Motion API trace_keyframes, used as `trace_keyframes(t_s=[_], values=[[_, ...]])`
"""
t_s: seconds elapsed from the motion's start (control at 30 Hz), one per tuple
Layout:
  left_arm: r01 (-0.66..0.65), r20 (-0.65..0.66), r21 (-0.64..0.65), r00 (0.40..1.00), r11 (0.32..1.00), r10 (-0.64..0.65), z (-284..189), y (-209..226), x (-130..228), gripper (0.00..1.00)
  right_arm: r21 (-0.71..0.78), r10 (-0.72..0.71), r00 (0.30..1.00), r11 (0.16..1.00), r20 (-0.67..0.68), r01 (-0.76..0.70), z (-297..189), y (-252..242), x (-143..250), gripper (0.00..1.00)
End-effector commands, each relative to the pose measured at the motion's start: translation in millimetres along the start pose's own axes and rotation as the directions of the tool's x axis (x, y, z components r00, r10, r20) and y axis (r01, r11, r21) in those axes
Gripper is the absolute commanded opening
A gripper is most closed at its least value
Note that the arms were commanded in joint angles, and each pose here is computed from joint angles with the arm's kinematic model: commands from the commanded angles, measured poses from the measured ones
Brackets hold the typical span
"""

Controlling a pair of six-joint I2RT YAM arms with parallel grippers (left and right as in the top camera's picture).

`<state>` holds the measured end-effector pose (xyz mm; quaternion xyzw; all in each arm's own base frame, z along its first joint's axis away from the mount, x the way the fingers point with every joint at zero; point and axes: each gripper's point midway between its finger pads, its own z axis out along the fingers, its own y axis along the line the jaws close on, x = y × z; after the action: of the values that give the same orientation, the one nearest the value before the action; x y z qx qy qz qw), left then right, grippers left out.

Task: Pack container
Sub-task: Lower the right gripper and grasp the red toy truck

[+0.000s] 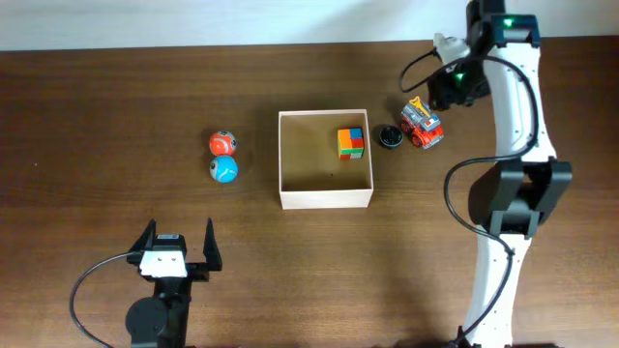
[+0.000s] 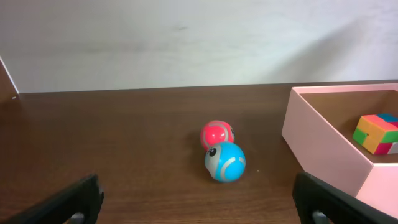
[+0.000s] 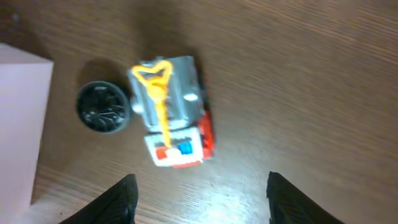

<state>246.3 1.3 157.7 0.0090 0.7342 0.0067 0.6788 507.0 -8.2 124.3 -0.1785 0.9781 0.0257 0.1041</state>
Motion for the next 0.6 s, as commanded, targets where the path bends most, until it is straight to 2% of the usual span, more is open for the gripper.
trace_keyframes(t_s=[0.0,0.17,0.43,0.57], values=[[-0.014,0.0,-0.01,1.0,1.0,0.014,0,2,1,0.99,-0.066,-0.143,0.99,0.987,-0.001,0.143,16,35,-10,0.66],[-0.014,0.0,-0.01,1.0,1.0,0.014,0,2,1,0.99,-0.051,-0.168,0.985,0.985,-0.029,0.167,28,41,-8,0.69],[-0.014,0.0,-0.01,1.0,1.0,0.014,0,2,1,0.99,0.007,-0.162,0.977,0.986,-0.136,0.164,72,26,16,0.7],[-0.014,0.0,-0.01,1.0,1.0,0.014,0,2,1,0.99,0.01,-0.155,0.979,0.987,-0.136,0.158,80,22,18,0.7]])
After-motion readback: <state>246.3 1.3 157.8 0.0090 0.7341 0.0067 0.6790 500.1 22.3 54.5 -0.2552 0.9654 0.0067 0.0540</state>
